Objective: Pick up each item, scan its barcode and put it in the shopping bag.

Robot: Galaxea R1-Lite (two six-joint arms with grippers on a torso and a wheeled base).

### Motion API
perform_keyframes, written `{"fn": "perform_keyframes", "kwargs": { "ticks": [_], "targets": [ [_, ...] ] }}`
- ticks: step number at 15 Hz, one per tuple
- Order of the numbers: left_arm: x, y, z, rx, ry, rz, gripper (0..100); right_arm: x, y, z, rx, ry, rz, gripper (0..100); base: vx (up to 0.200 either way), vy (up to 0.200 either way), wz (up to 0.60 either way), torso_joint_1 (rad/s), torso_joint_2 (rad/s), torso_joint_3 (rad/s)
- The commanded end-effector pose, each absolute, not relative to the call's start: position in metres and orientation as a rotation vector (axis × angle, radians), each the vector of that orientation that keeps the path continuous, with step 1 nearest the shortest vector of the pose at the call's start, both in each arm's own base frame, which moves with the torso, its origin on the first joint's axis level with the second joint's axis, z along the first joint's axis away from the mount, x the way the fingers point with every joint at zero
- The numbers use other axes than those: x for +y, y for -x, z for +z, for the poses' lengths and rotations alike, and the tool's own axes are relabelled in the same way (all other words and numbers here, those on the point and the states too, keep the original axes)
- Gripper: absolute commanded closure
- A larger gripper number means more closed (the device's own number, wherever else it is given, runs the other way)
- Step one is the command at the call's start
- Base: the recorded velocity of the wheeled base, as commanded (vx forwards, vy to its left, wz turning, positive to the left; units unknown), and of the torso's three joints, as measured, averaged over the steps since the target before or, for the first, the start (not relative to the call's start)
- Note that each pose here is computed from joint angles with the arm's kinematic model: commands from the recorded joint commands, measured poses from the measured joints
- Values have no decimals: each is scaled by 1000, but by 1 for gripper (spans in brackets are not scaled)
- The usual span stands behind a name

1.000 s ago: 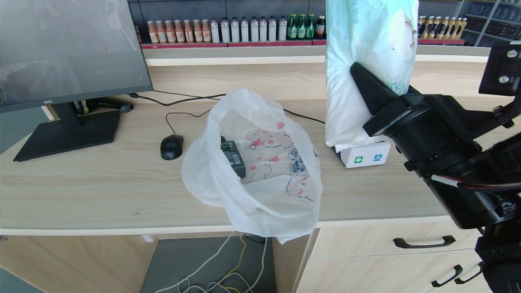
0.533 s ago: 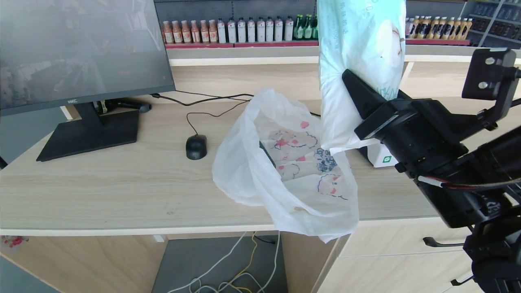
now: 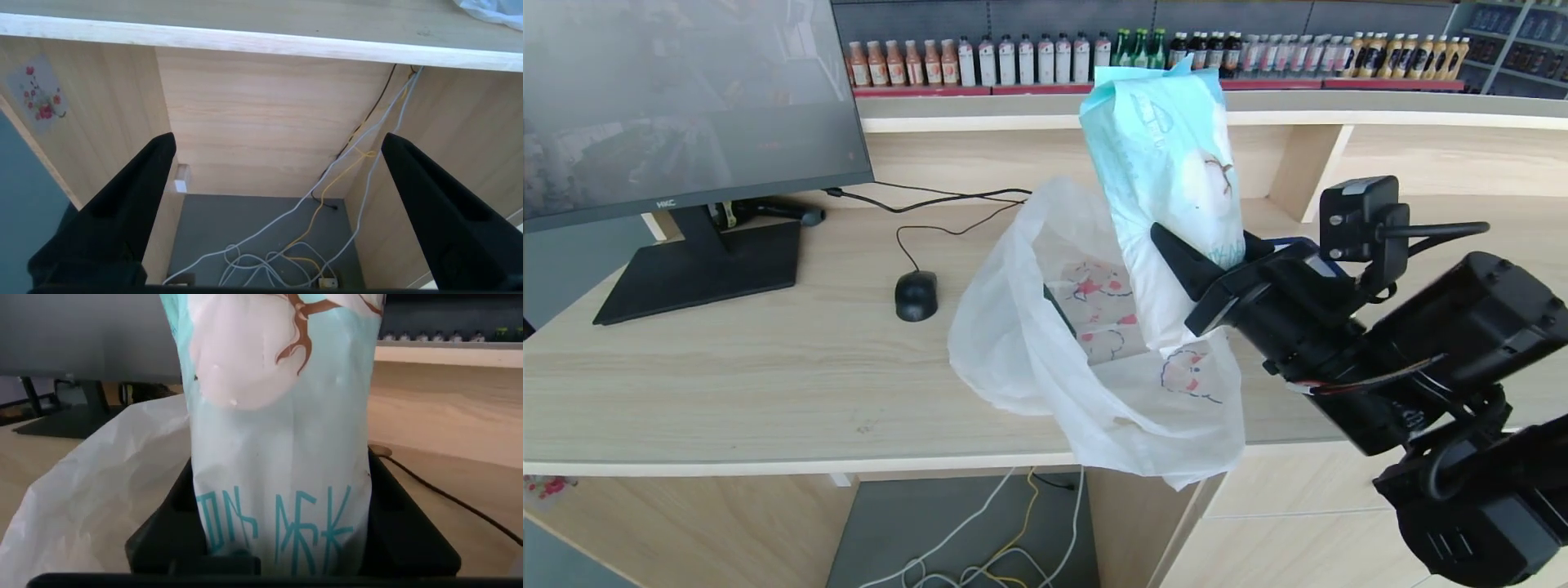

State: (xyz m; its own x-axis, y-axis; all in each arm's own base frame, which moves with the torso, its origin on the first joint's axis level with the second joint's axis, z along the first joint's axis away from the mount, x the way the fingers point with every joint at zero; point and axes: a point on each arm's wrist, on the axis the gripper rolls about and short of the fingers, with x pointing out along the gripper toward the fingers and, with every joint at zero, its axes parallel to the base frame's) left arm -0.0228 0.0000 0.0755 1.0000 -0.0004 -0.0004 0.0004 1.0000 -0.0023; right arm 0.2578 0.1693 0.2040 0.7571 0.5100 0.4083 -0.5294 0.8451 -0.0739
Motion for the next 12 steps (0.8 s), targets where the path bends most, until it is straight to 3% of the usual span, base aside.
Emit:
{"fn": "perform_keyframes", "kwargs": {
  "ticks": [1, 9, 12],
  "targets": [
    [0, 23, 75, 0, 3, 0, 0, 175, -272, 183, -364, -42, 563, 100, 0, 0, 0, 0, 0, 0],
    [0, 23, 75, 0, 3, 0, 0, 183, -257, 195, -402, -64, 610, 100, 0, 0, 0, 0, 0, 0],
    [0, 23, 75, 0, 3, 0, 0, 179, -247, 181, -337, -43, 627, 100, 0, 0, 0, 0, 0, 0]
  ]
}}
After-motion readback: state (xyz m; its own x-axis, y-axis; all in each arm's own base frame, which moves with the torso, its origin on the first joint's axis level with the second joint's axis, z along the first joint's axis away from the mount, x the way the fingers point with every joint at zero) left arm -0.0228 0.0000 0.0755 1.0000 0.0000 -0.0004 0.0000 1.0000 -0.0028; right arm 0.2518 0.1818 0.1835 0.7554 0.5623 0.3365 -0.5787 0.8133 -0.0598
